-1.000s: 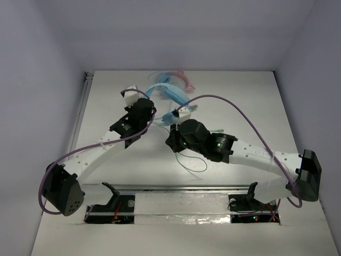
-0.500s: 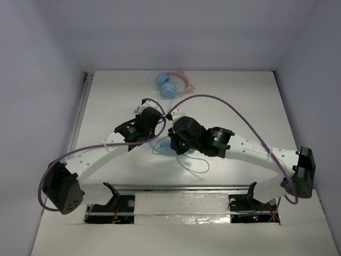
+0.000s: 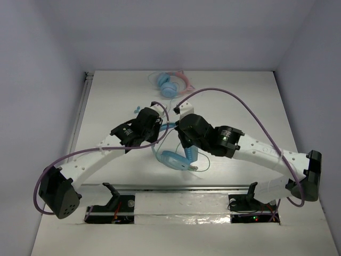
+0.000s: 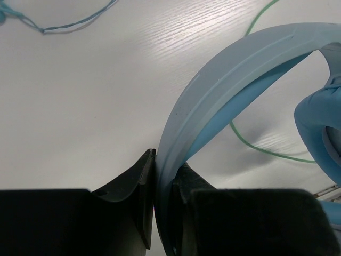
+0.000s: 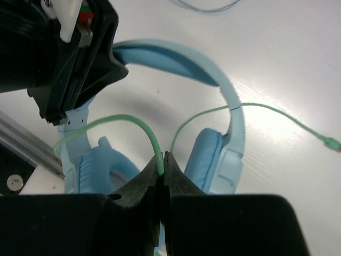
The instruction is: Wrap the headphones
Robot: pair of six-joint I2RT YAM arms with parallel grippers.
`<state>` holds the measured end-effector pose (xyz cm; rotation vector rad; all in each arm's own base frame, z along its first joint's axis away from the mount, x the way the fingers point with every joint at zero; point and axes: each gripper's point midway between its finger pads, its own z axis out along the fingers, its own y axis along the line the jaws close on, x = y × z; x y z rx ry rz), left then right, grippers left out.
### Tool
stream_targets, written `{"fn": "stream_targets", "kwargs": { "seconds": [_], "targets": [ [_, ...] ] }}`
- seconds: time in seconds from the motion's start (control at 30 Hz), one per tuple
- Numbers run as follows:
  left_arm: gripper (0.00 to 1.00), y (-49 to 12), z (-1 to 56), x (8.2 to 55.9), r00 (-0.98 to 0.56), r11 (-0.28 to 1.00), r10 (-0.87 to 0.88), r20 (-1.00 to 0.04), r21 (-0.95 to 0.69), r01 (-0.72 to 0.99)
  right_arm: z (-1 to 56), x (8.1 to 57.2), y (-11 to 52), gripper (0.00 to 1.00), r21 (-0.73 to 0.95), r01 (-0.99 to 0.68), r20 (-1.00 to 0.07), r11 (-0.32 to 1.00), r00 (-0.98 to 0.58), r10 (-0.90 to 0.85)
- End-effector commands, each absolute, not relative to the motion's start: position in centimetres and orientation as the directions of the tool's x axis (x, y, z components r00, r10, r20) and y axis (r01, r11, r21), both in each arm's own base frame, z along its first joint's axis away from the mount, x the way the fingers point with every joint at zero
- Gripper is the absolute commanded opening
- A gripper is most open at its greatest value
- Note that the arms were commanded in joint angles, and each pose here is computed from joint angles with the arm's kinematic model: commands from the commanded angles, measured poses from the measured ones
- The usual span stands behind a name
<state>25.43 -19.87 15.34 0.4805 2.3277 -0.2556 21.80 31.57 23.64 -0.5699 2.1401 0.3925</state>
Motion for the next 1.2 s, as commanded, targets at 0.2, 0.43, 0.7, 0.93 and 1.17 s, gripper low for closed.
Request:
{"fn": "stream_targets", "kwargs": {
  "seconds": [0.2,0.43,0.7,0.93,1.17],
  "targets": [
    [0.00,-21.3,19.3,26.2,-0.607,0.843,0.129,-0.784,-0.236,0.484,26.4,24.5,27.6,0.08,0.006,-0.405,-0.882,0.914,-0.432,-0.186],
    [0.00,-21.5,20.6,25.3,-0.591,0.785,0.127,-0.797,-0.283,0.551,26.4,26.7,26.1,0.19,0.079,-0.347,-0.900,0.934,-0.429,-0.083],
    [0.00,-22.0,20.7,24.6,-0.611,0.712,0.117,-0.783,-0.363,0.601,27.2,29.1,24.0,0.24,0.099,-0.262,-0.917,0.960,-0.399,-0.014],
    [0.00,-21.9,19.6,24.9,-0.637,0.728,0.134,-0.759,-0.361,0.583,28.7,29.9,23.5,0.29,0.118,-0.241,-0.929,0.963,-0.369,0.022],
    [0.00,-23.0,22.3,24.0,-0.609,0.649,0.104,-0.786,-0.411,0.641,27.2,30.7,22.6,0.25,0.144,-0.208,-0.923,0.967,-0.380,0.056]
  ]
}}
